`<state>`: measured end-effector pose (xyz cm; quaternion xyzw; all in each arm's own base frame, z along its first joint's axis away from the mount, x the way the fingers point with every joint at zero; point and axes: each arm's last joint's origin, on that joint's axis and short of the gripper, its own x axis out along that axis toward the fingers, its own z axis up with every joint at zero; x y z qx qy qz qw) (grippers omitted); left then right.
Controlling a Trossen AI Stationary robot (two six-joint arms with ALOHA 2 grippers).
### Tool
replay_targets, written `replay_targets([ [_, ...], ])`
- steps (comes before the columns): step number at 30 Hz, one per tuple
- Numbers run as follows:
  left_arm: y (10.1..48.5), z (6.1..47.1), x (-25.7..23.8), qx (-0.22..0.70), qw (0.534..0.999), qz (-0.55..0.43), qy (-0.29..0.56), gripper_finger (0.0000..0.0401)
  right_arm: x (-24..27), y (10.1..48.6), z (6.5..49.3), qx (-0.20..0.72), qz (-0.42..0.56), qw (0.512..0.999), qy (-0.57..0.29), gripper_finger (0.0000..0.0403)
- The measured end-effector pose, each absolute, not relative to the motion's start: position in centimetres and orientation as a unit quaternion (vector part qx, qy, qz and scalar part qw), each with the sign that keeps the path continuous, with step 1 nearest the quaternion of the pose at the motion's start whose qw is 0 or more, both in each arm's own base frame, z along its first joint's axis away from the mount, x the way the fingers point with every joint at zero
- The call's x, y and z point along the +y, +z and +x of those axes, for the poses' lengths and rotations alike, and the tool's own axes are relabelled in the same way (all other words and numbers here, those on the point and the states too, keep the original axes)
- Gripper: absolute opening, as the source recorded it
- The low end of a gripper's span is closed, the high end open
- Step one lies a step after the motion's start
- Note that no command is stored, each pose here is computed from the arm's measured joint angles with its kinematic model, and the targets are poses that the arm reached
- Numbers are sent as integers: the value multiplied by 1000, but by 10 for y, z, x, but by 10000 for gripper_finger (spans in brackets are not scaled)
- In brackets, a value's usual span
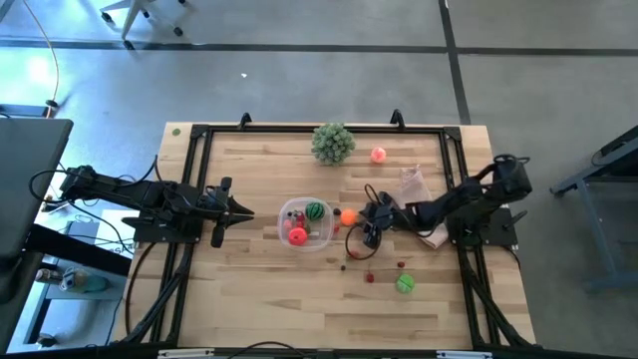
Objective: Pick and placing Produce into tupperware
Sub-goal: Put the orange pumpkin into the transparent bin
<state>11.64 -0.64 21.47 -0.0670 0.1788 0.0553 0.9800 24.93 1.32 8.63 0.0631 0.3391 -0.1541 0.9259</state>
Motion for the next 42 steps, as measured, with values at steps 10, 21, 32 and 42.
replay_targets([
  [10, 215, 116, -6, 179, 980, -67, 55, 46, 7, 88, 255, 340, 99, 926, -129, 194],
  [21, 215, 116, -6, 179, 980, -67, 55, 46, 8, 89, 256, 329, 94, 931, -130, 272],
  [32, 215, 116, -6, 179, 980, -67, 55, 46, 1, 94, 262, 317, 69, 936, -135, 273],
  [42, 215, 116, -6, 179, 980, -67, 55, 46, 0, 106, 282, 345, 57, 928, -131, 273],
])
